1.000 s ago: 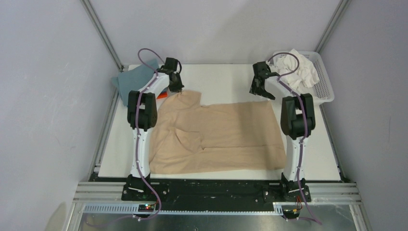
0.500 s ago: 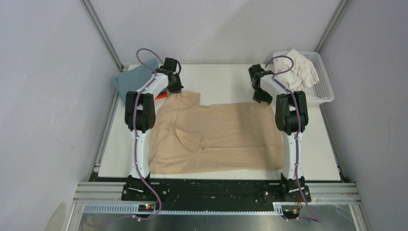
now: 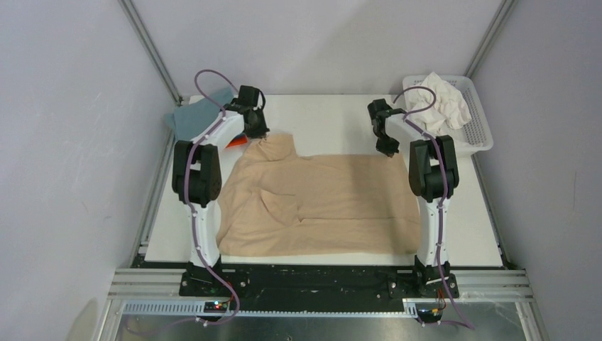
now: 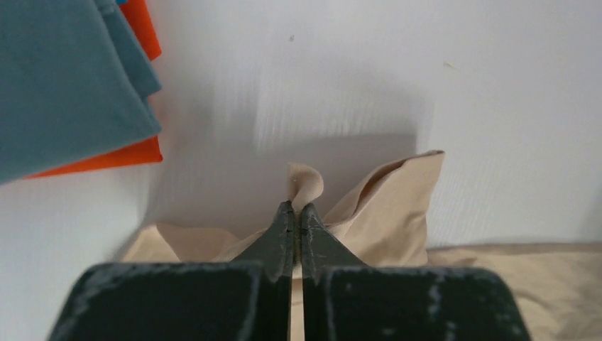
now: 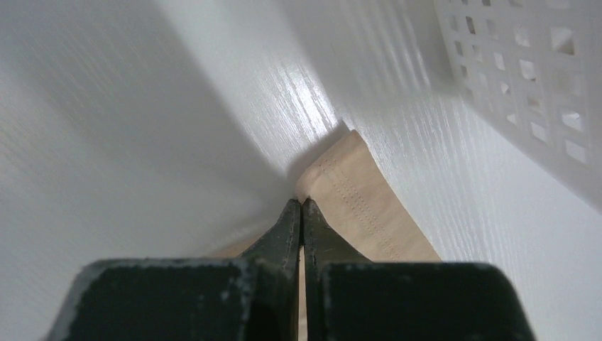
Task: Fold and stack the t-shirts
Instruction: Fold the other side of the tshirt into a rectangle
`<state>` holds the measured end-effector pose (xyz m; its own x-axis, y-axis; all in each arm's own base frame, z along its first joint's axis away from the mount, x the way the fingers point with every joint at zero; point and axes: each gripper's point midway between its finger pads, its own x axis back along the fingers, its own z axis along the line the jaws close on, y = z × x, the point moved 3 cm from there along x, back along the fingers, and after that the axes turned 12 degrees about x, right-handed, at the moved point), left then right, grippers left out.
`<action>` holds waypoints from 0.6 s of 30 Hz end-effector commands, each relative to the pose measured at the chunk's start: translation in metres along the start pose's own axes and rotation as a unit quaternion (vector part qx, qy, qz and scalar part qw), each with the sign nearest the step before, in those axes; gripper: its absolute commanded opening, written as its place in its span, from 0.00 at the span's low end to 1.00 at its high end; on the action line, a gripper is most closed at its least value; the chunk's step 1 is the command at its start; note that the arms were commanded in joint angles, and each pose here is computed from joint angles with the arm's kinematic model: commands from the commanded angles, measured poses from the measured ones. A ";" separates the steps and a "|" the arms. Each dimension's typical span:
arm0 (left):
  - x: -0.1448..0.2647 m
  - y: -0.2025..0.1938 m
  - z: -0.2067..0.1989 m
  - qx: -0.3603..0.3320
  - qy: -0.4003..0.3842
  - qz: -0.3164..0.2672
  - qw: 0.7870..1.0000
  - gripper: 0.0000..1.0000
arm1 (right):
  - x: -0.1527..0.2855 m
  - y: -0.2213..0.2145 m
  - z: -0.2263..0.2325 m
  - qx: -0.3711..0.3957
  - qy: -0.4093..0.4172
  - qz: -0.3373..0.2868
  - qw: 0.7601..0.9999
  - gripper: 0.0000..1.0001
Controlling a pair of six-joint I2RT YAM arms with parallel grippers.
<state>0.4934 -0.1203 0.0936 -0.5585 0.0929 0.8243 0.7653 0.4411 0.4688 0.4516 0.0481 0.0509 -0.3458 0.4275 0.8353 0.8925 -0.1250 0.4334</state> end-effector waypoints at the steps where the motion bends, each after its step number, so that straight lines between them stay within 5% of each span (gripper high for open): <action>1: 0.054 0.019 -0.022 -0.015 -0.047 -0.062 0.997 0.00 | 0.045 0.025 -0.007 -0.032 0.017 -0.071 0.997 0.00; 18: 0.151 -0.066 0.016 -0.008 -0.070 -0.122 0.990 0.00 | 0.138 -0.055 -0.047 -0.017 0.028 -0.119 0.992 0.00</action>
<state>0.3685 -0.1288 0.1526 -0.6737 0.1298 0.7275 0.7066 0.4013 0.5828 0.3620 0.0785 0.1407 -0.5439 0.3593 0.7584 0.8020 -0.0435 0.5957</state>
